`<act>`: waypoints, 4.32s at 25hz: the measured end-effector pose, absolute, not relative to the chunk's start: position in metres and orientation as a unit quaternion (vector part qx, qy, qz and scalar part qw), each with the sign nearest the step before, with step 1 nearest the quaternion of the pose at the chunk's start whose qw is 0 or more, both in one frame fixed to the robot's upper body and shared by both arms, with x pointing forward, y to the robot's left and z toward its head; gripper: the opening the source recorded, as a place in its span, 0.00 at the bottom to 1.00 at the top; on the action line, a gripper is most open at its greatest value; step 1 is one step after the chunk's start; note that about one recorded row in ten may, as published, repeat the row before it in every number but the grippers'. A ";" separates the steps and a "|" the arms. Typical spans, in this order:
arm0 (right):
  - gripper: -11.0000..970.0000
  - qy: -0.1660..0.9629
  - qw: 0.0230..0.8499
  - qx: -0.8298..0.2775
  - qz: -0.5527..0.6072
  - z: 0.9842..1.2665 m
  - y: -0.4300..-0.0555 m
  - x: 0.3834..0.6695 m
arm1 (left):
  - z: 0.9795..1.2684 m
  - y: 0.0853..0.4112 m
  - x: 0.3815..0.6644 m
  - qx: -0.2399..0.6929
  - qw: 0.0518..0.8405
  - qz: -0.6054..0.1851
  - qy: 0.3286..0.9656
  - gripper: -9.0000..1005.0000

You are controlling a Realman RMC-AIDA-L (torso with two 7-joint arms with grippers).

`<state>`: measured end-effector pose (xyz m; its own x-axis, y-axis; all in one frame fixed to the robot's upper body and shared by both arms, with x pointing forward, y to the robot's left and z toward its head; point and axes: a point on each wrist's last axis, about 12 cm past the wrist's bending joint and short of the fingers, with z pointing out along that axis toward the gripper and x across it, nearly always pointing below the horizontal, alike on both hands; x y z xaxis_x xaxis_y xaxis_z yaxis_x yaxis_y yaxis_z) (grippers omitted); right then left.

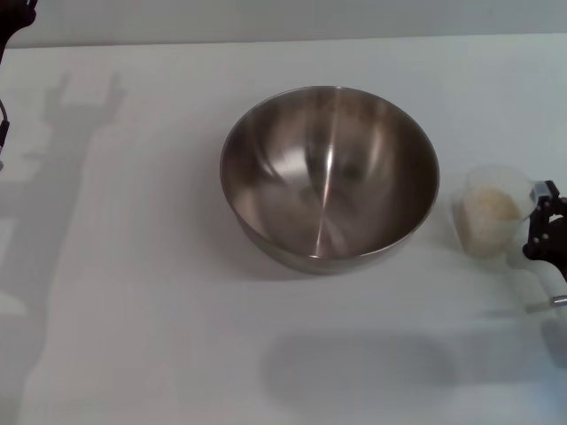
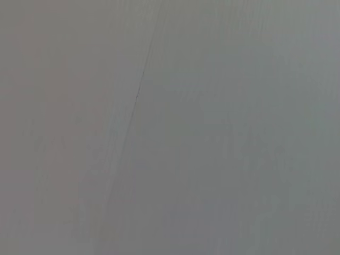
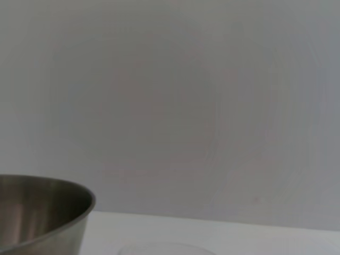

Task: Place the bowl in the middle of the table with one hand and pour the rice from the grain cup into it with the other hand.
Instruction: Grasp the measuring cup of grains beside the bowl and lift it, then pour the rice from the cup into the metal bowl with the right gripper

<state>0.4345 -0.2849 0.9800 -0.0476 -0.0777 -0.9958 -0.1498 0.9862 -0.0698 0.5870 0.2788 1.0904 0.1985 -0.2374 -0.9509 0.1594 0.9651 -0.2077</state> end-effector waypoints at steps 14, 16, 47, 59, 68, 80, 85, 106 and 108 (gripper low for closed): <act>0.03 0.577 0.814 -0.063 -0.029 1.037 -0.306 0.474 | 1.090 0.276 0.586 -0.028 0.773 -0.132 0.620 0.81; 0.03 0.556 0.826 -0.088 -0.027 1.047 -0.300 0.490 | 1.090 0.275 0.586 -0.028 0.773 -0.133 0.620 0.81; 0.03 0.234 0.699 -0.546 -0.398 1.055 -0.203 0.518 | 1.094 0.270 0.589 -0.034 0.774 -0.151 0.614 0.81; 0.02 0.141 0.664 -0.586 -0.443 1.056 -0.204 0.520 | 1.094 0.269 0.588 -0.033 0.774 -0.154 0.614 0.81; 0.02 0.071 0.636 -0.615 -0.461 1.058 -0.206 0.528 | 1.093 0.268 0.587 -0.037 0.771 -0.163 0.614 0.81; 0.02 0.007 0.607 -0.625 -0.490 1.065 -0.212 0.537 | 1.095 0.265 0.587 -0.034 0.772 -0.168 0.612 0.81; 0.03 -0.003 0.607 -0.645 -0.464 1.057 -0.205 0.531 | 1.095 0.265 0.588 -0.035 0.772 -0.168 0.612 0.81; 0.03 0.017 0.611 -0.634 -0.474 1.059 -0.205 0.533 | 1.097 0.265 0.587 -0.038 0.774 -0.174 0.607 0.81; 0.03 0.010 0.610 -0.638 -0.469 1.057 -0.204 0.530 | 1.097 0.265 0.587 -0.040 0.774 -0.178 0.607 0.81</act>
